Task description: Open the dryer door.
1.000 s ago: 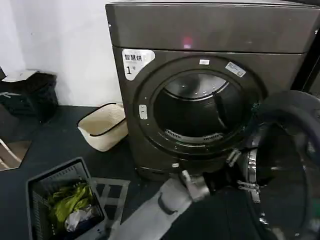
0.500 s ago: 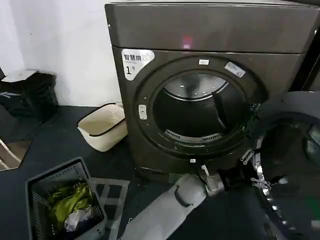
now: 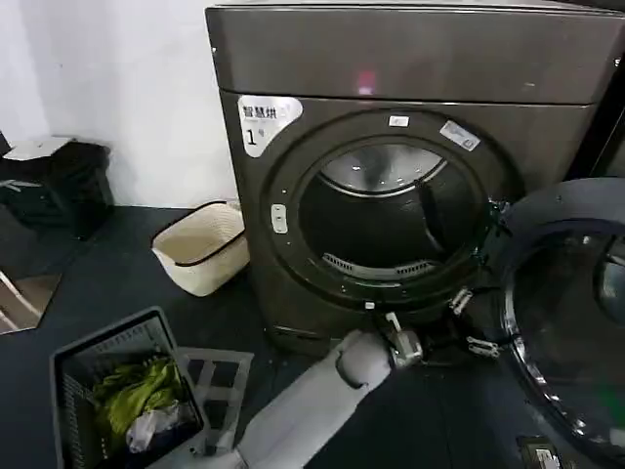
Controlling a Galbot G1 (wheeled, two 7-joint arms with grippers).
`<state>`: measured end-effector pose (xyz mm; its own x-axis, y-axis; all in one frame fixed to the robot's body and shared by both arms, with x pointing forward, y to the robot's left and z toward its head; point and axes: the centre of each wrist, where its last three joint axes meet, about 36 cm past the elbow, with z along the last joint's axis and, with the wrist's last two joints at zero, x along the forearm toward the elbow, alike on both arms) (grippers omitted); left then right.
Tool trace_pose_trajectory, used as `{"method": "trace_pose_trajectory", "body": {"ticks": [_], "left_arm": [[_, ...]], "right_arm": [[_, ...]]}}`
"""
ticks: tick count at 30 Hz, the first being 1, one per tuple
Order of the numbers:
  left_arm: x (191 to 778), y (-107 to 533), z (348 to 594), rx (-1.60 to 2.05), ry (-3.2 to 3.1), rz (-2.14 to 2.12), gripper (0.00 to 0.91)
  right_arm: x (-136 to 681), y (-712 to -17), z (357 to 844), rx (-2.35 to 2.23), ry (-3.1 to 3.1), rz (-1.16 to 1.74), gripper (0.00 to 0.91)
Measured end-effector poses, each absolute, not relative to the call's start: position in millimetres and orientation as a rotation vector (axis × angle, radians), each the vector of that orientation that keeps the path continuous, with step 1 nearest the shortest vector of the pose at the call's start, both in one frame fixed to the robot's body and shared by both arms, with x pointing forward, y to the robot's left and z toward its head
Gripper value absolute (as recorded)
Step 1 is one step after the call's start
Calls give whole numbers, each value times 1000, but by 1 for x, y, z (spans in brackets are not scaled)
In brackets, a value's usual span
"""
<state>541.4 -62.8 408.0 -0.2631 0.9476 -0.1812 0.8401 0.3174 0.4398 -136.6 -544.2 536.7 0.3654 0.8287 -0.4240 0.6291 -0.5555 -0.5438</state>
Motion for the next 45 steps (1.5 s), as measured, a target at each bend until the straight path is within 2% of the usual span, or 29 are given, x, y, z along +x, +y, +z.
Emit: {"method": "trace_pose_trajectory", "body": {"ticks": [8, 12, 15, 24, 26, 37, 45], "left_arm": [[540, -62, 398, 1615, 2206, 359, 907], [526, -69, 403, 1678, 2259, 335, 907], [512, -76, 424, 1709, 2277, 256, 907], [465, -77, 514, 1685, 2178, 18, 907], [463, -54, 521, 1668, 2203, 16, 907], [458, 107, 515, 1592, 2444, 307, 907], [443, 206, 536, 1480, 2734, 474, 907]], "right_arm": [[-132, -545, 536, -2333, -1314, 982, 907], [-127, -547, 537, -2320, -1352, 980, 907], [-119, -549, 535, -2314, -1403, 960, 907], [-95, -561, 532, -2280, -1516, 936, 907], [-90, -563, 530, -2274, -1536, 933, 907], [-55, -576, 513, -2216, -1660, 900, 907], [-35, -585, 507, -2171, -1723, 883, 907]]}}
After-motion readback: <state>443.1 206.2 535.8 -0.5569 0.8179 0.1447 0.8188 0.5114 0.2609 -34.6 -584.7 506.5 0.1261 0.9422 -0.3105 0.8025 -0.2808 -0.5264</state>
